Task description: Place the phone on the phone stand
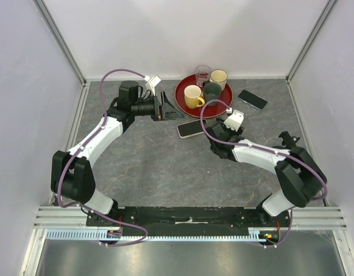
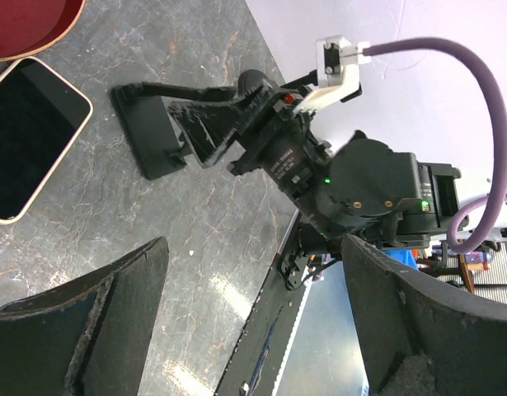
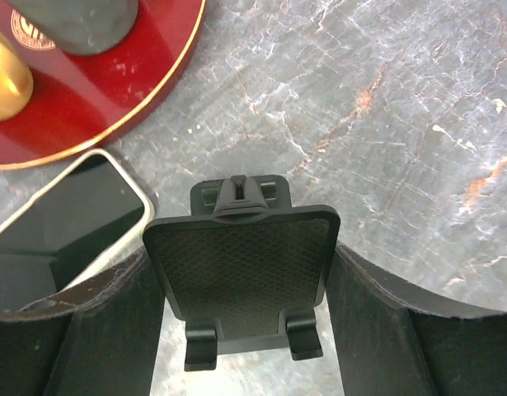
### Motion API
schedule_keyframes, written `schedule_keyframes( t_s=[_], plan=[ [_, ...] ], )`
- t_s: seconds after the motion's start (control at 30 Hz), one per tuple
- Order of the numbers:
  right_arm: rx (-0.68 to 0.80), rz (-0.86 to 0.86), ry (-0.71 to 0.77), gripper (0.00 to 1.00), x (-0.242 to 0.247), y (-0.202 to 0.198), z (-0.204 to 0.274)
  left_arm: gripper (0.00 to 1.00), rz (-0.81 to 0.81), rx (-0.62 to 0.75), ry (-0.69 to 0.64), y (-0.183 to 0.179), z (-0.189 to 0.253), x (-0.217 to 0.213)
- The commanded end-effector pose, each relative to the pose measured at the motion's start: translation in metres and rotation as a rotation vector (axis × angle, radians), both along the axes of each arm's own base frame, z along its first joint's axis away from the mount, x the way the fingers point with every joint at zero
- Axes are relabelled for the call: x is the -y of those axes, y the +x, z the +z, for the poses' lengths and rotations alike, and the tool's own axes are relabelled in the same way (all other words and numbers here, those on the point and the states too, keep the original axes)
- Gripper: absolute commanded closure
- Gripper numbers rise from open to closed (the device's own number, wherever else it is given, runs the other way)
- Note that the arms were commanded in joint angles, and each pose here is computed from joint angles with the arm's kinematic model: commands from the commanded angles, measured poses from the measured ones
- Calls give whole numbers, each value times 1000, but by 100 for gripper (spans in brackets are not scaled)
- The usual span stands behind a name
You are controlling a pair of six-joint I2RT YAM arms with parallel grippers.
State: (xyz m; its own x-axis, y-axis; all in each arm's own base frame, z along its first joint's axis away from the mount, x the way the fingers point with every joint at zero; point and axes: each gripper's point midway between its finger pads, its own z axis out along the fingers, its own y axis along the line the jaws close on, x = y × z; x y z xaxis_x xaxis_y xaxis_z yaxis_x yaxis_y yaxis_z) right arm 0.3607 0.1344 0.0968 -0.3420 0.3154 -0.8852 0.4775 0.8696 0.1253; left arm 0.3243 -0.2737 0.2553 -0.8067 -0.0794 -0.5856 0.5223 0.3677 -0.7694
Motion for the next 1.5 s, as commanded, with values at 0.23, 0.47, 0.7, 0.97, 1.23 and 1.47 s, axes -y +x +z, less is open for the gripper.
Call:
schedule_keyframes(
  t_s=[0.23,0.47,0.7,0.97,1.23,1.47],
  plan=[
    [85,554,100,100,-56,-34,43,9,-38,31,-46,-1,22,4],
    [97,724,183,100,-142,-78,43,12,-35,32,-17,2,16,3],
    [152,722,120,97,-202,-113,33,13,-24,51,-3,1,18,3],
    [129,732,136,60,-210,-118,22,14,-7,60,47,6,12,2],
    [139,911,113,2,-217,-136,43,14,44,122,83,10,14,-5],
    [213,894,189,2,-179,-149,89,17,220,193,249,24,9,-19]
  ],
)
